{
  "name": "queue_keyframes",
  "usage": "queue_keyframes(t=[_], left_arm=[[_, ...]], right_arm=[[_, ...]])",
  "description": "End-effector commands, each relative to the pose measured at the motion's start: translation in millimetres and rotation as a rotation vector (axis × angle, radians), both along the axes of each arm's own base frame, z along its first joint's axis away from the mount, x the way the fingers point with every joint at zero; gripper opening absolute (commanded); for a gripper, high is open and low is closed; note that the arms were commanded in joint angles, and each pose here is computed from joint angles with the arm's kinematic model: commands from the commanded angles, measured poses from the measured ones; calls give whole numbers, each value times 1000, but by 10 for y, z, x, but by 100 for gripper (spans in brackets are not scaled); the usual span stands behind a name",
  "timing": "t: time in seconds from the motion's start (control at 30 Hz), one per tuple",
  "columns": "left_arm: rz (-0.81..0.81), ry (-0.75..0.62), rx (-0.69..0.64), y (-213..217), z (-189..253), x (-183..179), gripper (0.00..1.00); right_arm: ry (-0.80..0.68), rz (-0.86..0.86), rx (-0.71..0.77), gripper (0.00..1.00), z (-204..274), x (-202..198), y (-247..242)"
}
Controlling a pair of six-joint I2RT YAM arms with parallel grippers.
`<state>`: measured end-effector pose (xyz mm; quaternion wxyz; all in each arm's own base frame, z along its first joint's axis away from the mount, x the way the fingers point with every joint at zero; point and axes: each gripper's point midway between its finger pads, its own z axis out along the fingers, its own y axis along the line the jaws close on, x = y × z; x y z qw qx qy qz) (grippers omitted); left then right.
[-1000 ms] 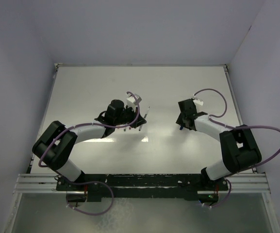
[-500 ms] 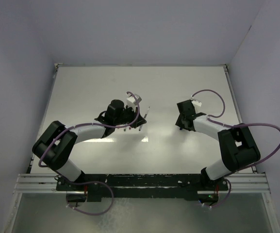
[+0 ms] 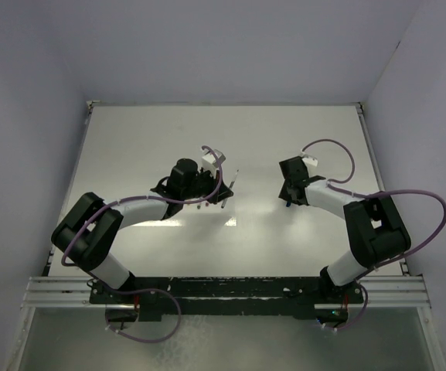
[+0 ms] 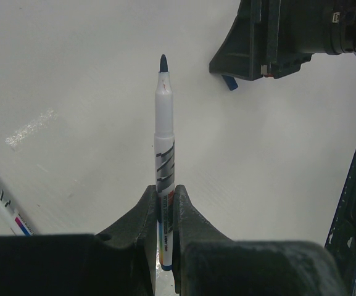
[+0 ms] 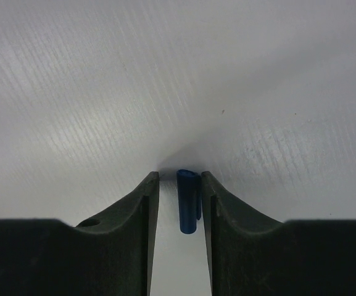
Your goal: Insert the pens into the pen caps
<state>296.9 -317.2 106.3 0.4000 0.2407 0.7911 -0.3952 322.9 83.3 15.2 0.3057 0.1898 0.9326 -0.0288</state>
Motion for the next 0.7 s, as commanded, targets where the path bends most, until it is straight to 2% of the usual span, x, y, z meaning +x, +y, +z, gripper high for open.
queue_keyframes(t=[0.0,0.3,0.43,0.53,0.67], left_arm=[[-8,-65,-41,-40,202,66,0],[-9,-65,-42,-38,203,67,0],[-9,-65,-41,-35,202,59,0],[-5,-65,-40,-26,198,61,0],[-3,-66,-42,-29,207,63,0]], right_arm=[[211,47,-9,37,-276,-485,-9],[264,64,-39,37,-292,-586,-59],[278,69,-44,34,-308,-579,-53],[287,77,-42,25,-316,-579,-41],[299,100,-35,1,-322,-587,-17]])
